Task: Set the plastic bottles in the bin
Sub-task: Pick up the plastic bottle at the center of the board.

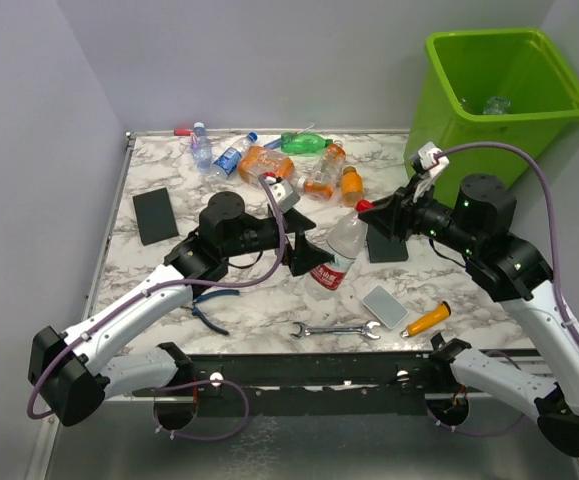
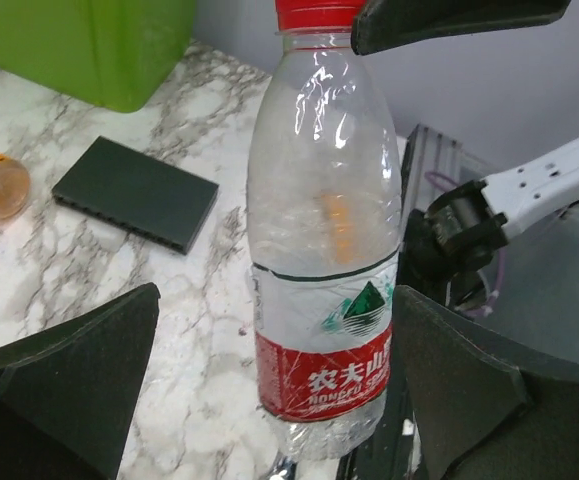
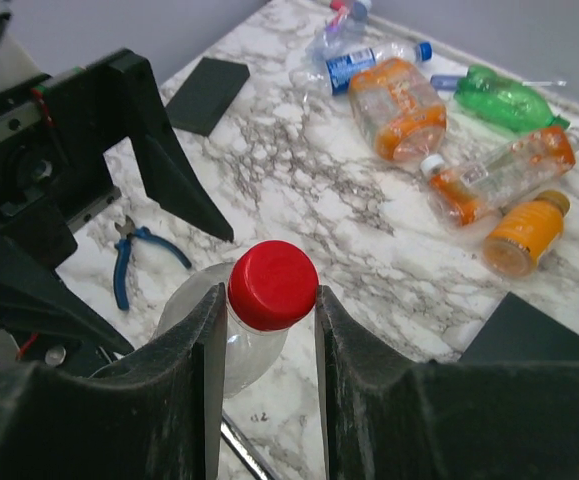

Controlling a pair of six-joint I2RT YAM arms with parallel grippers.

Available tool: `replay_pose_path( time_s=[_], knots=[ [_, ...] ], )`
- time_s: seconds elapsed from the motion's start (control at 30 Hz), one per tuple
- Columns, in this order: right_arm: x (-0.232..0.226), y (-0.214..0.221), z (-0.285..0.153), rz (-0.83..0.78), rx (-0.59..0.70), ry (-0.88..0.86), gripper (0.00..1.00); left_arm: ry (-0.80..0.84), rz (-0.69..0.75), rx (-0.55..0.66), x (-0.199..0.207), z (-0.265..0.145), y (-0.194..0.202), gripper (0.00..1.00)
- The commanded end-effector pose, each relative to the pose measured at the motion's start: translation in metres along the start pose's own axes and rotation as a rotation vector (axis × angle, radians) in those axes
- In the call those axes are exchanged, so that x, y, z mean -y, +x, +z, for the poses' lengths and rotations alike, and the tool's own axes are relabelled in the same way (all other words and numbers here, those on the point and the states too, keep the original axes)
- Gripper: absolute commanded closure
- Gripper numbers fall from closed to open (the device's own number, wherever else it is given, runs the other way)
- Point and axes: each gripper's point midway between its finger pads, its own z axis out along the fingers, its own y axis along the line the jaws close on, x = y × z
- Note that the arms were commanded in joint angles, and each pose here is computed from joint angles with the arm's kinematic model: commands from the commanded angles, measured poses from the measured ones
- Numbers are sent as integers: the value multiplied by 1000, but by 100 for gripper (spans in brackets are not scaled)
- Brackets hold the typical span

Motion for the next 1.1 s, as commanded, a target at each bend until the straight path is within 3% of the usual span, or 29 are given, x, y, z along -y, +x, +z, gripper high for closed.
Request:
replay_pose_path(
  time_s=[0.0, 0.23, 0.63, 0.73, 0.83, 0.87, 0.9, 0.97, 1.0, 1.07],
  knots=[
    [-1, -26, 0, -51, 111, -2, 100, 157, -90, 71, 24, 8, -18, 1],
    [-5, -32, 8, -42, 131, -34, 100, 243, -114, 68, 37, 10, -14, 1],
    [-31, -55, 13, 7, 185, -173, 100, 135, -108, 14, 10, 17, 25, 2],
    [-29, -54, 14, 10, 183, -165, 100, 102, -89, 26, 5, 16, 25, 11],
    [-28, -53, 14, 28, 174, -155, 100, 81, -75, 37, 1, 15, 26, 36],
    [-28, -53, 14, 41, 168, -155, 96, 70, -74, 45, 0, 14, 26, 46],
    [-29, -54, 14, 56, 166, -157, 85, 60, -70, 58, -2, 14, 24, 53],
    [-31, -55, 12, 89, 170, -159, 50, 33, -67, 92, -6, 13, 21, 59],
    [-32, -58, 10, 105, 182, -158, 37, 21, -62, 116, -8, 12, 18, 61],
    [-34, -65, 5, 167, 225, -158, 21, 14, -40, 180, -8, 10, 7, 65]
  ],
)
